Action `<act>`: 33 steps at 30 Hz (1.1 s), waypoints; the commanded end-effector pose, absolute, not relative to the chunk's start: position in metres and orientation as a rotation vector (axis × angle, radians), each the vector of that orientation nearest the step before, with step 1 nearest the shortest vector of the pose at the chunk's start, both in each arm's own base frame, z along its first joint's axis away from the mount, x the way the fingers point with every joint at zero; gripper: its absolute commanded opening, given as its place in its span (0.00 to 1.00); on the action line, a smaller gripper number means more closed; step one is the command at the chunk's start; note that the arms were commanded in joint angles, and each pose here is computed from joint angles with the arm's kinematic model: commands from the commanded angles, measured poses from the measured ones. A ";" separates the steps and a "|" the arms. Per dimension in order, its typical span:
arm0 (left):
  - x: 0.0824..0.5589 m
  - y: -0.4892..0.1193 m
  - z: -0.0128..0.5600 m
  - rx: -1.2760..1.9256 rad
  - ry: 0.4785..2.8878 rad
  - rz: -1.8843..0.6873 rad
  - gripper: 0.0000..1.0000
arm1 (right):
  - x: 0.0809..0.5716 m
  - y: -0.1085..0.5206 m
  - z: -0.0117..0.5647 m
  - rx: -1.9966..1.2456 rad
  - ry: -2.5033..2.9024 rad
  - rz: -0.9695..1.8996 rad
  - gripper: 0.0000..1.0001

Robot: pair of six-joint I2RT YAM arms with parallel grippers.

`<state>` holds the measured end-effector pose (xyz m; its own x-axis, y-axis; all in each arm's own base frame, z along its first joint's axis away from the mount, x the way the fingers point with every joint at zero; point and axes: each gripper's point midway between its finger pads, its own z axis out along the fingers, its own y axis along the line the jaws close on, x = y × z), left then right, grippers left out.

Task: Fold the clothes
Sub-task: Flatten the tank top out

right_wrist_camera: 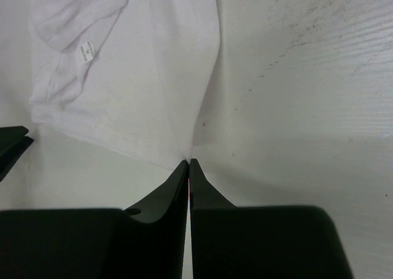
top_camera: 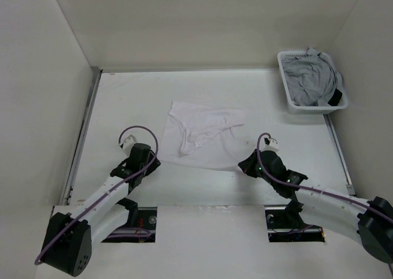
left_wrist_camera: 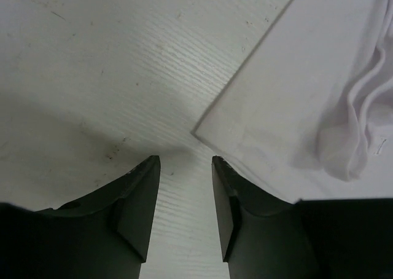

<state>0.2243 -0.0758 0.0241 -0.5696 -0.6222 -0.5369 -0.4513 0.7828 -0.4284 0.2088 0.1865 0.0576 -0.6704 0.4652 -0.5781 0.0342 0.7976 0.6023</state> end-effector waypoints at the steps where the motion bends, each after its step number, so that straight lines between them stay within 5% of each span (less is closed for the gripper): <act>1: 0.224 -0.072 0.022 -0.852 2.273 -0.299 0.39 | 0.222 0.196 0.086 0.358 2.129 0.786 0.06; 12: 0.237 -0.085 0.009 -0.794 2.330 -0.320 0.35 | 0.221 0.195 0.086 0.359 2.123 0.787 0.06; 24: 0.256 -0.086 0.030 -0.747 2.245 -0.361 0.09 | 0.225 0.196 0.093 0.360 2.098 0.798 0.06; 33: 0.289 -0.101 0.182 -0.572 1.906 -0.532 0.01 | 0.237 0.192 0.172 0.247 1.943 0.776 0.00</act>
